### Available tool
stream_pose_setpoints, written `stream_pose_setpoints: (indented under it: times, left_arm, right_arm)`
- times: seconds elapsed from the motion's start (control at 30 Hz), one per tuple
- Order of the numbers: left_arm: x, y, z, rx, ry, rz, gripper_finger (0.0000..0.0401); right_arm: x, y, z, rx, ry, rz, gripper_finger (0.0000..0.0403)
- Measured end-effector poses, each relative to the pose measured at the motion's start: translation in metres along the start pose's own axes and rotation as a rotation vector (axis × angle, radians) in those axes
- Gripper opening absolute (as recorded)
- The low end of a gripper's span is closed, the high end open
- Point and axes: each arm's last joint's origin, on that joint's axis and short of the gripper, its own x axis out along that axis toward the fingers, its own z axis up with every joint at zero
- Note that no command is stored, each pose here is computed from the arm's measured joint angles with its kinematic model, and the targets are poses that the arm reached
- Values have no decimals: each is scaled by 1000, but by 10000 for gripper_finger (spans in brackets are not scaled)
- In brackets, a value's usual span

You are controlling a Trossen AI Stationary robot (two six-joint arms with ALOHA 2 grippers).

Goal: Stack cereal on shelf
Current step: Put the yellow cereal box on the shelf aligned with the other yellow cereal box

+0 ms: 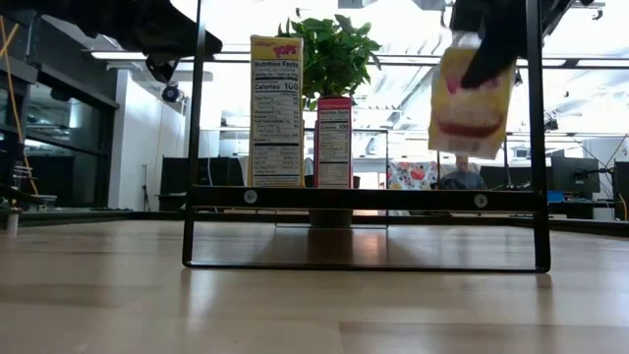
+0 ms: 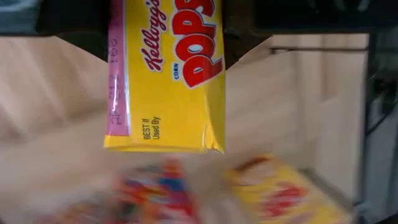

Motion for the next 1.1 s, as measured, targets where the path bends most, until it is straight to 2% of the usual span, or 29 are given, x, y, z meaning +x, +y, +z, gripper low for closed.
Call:
stream_pose_setpoints:
  times: [0.17, 0.33, 0.5, 0.77, 0.93, 1.1]
  left_arm:
    - [0, 0, 1, -4, -9, -2, 0]
    - [0, 0, 1, -4, -7, -2, 0]
    - [0, 0, 1, -4, -7, -2, 0]
    - [0, 0, 1, -4, -6, -2, 0]
    - [0, 0, 1, -4, -6, -2, 0]
    - [0, 0, 1, -5, -5, -2, 0]
  right_arm:
    - [14, 44, -3, -208, -91, 74, 116]
    - [39, 66, -2, -322, -153, 94, 116]
    - [64, 74, -1, -376, -157, 125, 116]
    - [81, 85, 6, -395, -179, 177, 116]
    - [85, 105, 19, -479, -110, 140, 116]
    - [96, 114, 26, -532, 15, 22, 116]
